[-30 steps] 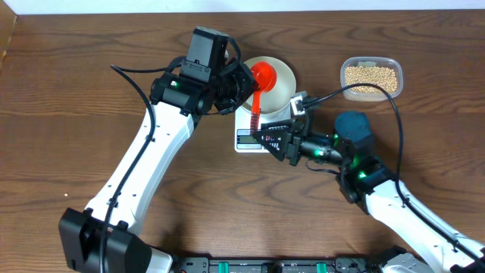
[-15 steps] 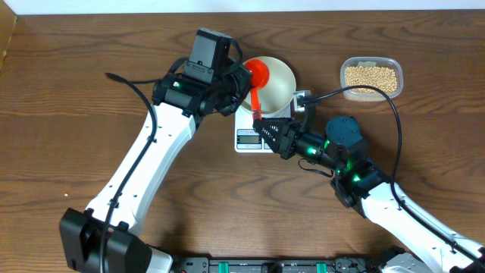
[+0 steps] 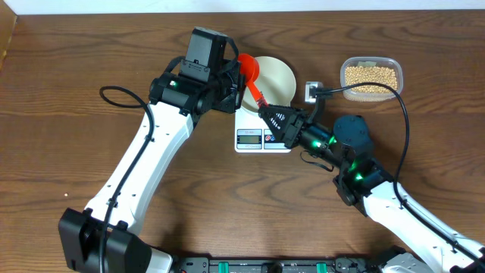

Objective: Scoop item into bowl and weigh 50g on scale
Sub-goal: 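Move right gripper to the scoop handle held by left gripper, then close right gripper on the scoop handle and release left gripper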

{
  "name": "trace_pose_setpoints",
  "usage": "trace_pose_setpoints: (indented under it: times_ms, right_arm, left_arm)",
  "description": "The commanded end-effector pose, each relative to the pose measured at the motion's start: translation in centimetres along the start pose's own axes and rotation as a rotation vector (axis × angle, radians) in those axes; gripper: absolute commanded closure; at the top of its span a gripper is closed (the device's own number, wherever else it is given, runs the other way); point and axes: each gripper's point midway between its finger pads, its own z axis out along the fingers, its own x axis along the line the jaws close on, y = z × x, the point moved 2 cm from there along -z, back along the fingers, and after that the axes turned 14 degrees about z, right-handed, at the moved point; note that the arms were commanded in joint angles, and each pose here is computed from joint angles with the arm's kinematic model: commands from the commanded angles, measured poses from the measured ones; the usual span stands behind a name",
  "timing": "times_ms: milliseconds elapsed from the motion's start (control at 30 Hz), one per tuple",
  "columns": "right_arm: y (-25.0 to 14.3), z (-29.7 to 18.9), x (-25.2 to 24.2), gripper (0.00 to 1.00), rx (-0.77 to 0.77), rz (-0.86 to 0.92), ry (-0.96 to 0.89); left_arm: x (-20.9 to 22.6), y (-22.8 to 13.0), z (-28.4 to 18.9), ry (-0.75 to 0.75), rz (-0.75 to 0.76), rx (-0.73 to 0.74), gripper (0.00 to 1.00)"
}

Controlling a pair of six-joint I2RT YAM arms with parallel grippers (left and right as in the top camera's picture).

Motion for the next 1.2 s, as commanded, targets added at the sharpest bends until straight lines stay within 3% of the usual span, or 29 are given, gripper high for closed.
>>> trace_pose_setpoints:
  times_ms: [0, 700, 1167]
  right_arm:
    - [1.3, 0.0, 0.7, 0.61, -0.051, 0.002, 0.012]
    - [1.1, 0.5, 0.8, 0.62, -0.117, 0.01, -0.015]
    - [0.6, 0.9, 0.9, 0.78, -0.176, 0.007, -0.041]
  left_arm:
    - [0.4, -0.1, 0.0, 0.022, -0.029, 0.007, 0.92]
    - [0.8, -1.8, -0.1, 0.044, -0.096, 0.102, 0.92]
    - [0.9, -1.8, -0.1, 0.049, -0.097, 0.102, 0.93]
